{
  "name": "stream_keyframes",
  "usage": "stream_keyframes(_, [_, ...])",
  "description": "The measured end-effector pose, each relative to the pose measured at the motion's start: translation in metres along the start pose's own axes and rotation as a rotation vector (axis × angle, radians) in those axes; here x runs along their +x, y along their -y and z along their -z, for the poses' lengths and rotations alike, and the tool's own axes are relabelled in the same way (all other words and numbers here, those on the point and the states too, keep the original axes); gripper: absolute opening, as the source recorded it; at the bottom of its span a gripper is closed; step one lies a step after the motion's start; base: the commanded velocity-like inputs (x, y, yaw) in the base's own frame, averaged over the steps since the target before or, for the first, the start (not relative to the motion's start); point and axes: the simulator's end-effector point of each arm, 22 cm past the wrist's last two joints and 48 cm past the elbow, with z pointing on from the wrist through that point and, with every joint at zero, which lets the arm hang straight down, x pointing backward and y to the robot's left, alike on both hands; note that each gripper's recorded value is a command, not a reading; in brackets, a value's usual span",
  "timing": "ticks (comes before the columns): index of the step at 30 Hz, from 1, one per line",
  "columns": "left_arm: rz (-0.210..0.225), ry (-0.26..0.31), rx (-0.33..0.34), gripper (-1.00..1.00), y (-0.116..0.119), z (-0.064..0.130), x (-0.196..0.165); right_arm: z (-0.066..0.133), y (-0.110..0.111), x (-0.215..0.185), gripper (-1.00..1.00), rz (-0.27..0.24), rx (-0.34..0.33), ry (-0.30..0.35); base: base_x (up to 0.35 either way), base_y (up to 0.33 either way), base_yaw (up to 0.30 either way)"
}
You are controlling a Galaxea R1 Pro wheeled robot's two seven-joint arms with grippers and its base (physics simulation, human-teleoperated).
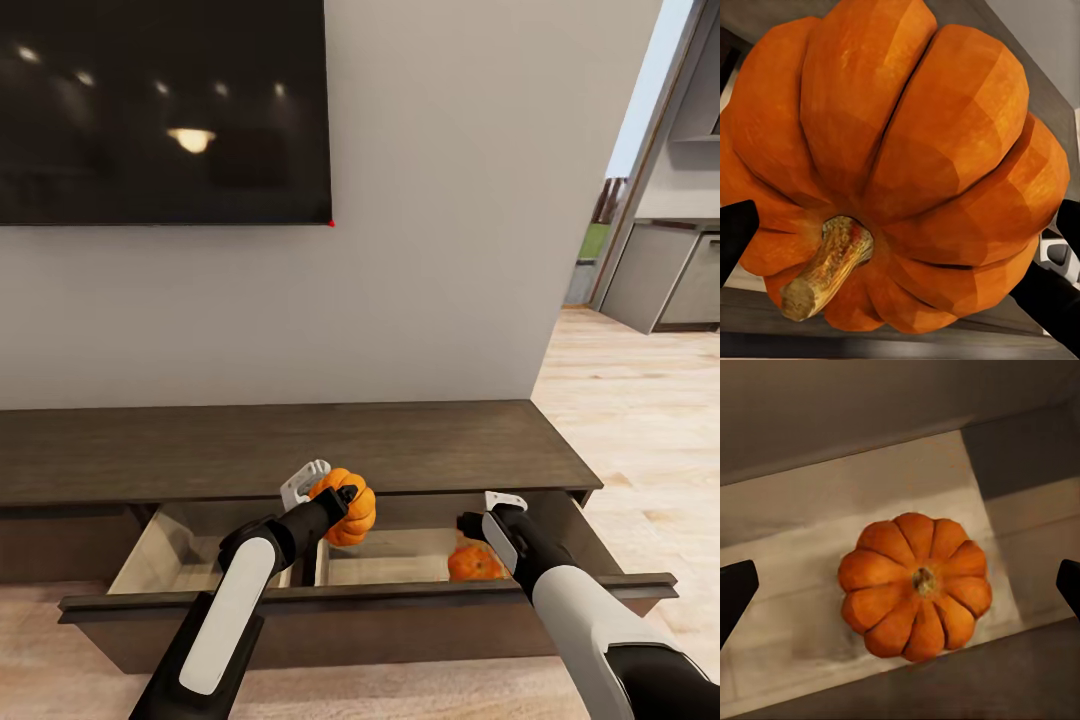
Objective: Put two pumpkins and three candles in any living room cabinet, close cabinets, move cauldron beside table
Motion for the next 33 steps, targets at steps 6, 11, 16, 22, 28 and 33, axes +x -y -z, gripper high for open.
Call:
stream_keyframes(6, [0.0,0.0,0.0,-1.0,0.0,0.0,0.0,0.0,0.0,-0.001,1.0,0.0,-0.001,0.002,0.0,0.0,0.0])
stream_keyframes(11, [0.0,0.0,0.001,-1.0,0.0,0.0,0.0,0.001,-0.001,-0.004,1.0,-0.002,-0.005,0.007,0.0,0.0,0.0])
stream_keyframes(16, [-0.009,-0.005,0.002,-1.0,0.002,0.0,0.003,0.03,-0.008,-0.054,1.0,-0.004,-0.037,0.088,0.0,0.0,0.0])
stream_keyframes(22, [-0.026,-0.019,0.001,-1.0,0.005,-0.002,0.011,0.087,-0.01,-0.052,1.0,0.021,-0.082,0.158,0.0,0.0,0.0])
stream_keyframes(28, [-0.03,-0.044,-0.019,-1.0,-0.002,-0.008,0.021,0.114,0.003,-0.055,1.0,-0.003,-0.087,0.174,0.0,0.0,0.0])
stream_keyframes(33, [-0.03,-0.093,-0.068,-1.0,-0.02,-0.02,0.04,0.149,0.007,-0.048,1.0,0.0,-0.1,0.225,0.0,0.0,0.0])
